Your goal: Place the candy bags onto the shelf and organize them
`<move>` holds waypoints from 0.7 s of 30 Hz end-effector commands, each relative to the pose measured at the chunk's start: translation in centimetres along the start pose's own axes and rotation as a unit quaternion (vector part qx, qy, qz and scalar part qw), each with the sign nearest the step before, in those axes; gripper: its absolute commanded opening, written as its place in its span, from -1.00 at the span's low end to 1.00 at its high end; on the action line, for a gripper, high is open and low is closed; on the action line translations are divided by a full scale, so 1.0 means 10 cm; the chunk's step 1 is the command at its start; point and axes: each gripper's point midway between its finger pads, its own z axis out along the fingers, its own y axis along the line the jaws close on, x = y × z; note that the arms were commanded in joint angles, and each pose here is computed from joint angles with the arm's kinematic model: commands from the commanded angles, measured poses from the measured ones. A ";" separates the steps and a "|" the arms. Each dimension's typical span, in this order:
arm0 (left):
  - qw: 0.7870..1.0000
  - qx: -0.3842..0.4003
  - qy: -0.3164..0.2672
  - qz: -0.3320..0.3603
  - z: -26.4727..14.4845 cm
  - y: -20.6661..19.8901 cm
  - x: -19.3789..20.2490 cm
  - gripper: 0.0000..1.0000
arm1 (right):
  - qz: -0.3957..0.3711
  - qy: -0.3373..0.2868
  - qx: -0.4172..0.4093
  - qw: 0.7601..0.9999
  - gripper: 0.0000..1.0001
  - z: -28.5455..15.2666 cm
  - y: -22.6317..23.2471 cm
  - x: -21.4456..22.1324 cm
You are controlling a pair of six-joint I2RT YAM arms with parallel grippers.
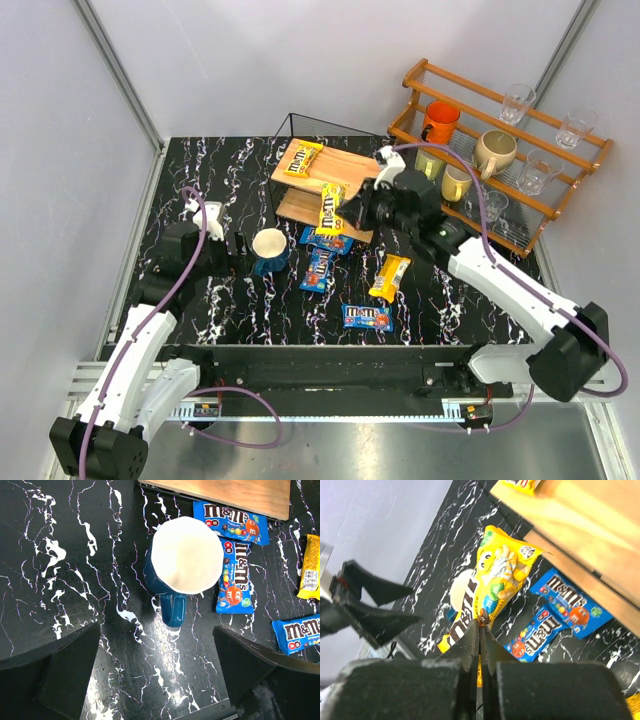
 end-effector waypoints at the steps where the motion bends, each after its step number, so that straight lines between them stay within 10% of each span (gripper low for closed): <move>1: 0.999 0.013 -0.030 0.008 -0.07 -0.08 -0.20 0.98 | -0.018 -0.037 0.057 0.998 -1.00 0.22 -0.08 -0.38; 21: 0.999 0.012 -0.034 0.012 -0.09 -0.09 -0.21 0.98 | 0.006 -0.088 0.152 0.984 -1.00 1.15 -0.69 -1.07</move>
